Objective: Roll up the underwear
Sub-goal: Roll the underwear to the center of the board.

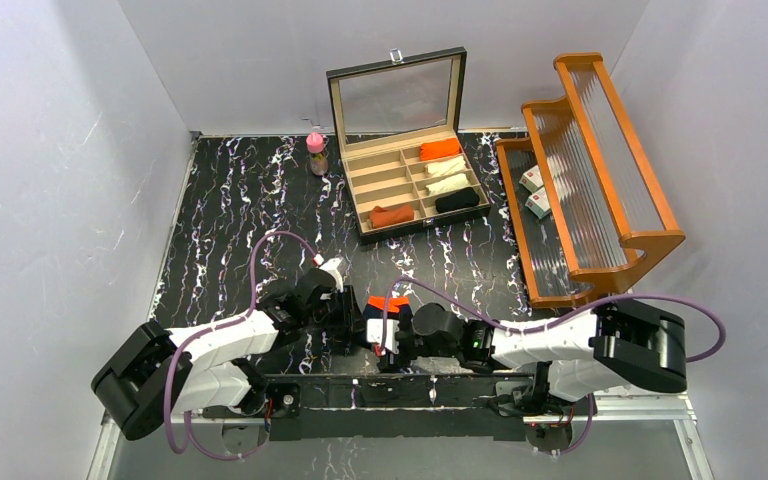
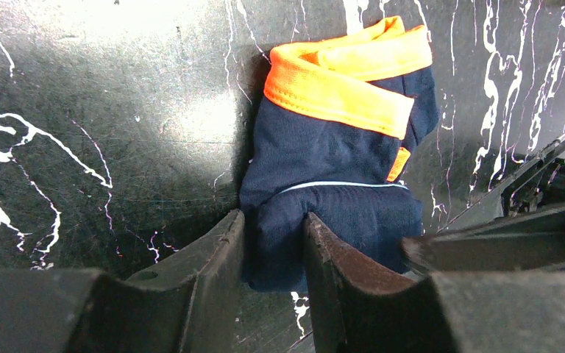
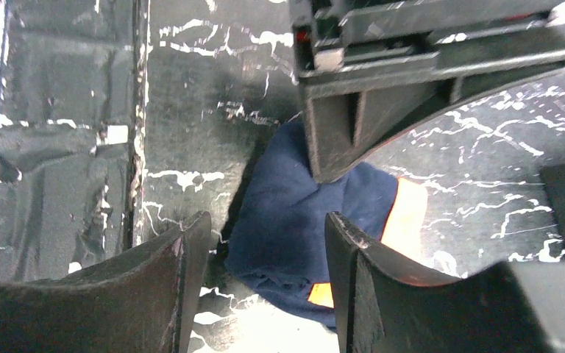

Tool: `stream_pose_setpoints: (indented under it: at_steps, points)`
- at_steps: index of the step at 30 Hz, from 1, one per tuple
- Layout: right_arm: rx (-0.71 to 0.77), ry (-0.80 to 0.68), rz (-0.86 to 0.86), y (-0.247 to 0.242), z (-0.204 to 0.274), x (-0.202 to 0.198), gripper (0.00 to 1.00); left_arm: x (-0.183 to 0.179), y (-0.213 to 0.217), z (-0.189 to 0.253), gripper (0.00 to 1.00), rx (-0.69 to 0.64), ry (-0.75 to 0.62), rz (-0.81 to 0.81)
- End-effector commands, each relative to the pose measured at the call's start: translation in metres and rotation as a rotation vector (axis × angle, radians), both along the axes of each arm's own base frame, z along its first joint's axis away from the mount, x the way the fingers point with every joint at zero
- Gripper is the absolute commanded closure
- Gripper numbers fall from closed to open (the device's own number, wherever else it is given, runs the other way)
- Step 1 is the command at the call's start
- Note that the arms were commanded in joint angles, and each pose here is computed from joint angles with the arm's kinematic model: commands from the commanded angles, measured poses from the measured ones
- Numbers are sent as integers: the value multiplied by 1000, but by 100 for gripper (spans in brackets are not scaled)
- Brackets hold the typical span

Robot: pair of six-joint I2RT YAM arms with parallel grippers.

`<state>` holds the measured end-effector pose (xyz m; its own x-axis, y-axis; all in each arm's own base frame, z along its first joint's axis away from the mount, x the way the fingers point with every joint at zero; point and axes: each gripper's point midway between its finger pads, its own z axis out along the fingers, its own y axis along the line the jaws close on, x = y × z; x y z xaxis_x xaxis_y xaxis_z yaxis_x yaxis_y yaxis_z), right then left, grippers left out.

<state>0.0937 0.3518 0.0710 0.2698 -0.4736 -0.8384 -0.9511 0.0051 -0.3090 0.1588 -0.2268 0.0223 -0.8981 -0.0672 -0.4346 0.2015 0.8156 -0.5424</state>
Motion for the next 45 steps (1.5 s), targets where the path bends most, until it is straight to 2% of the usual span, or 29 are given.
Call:
stream_pose_setpoints:
  at_steps: [1,7,11,12,15,17,20,23,27,31,37,45]
  points:
    - [-69,9,11,0,-20,-3,35,-19,20,-23,67,106,81,-21]
    - [-178,-11,-178,-19,-59,21,40,-21,20,-22,67,102,84,-24]
    - [-175,-10,-245,-28,-63,28,48,-20,19,-19,67,95,72,-31]
    - [-176,-5,-253,-30,-65,27,51,-20,19,-18,67,94,68,-31]
    - [-195,3,-294,-39,-75,30,72,-22,22,-18,65,109,81,-30]
    - [-195,27,-303,-42,-81,27,80,-21,21,-15,63,106,78,-26]
    - [-162,70,-297,-42,-84,21,90,-18,21,-11,57,106,75,-8]
    - [-88,177,-227,-36,-82,6,94,-14,22,-6,49,113,66,13]
    - [36,315,-138,-30,-66,-8,97,-7,18,3,42,78,38,46]
    - [65,406,-122,-30,-66,-11,99,-6,16,2,40,52,40,69]
    - [145,559,-208,-44,-66,-5,99,-2,20,-6,40,64,52,130]
    - [154,636,-283,-50,-74,-1,99,10,6,11,35,-30,0,146]
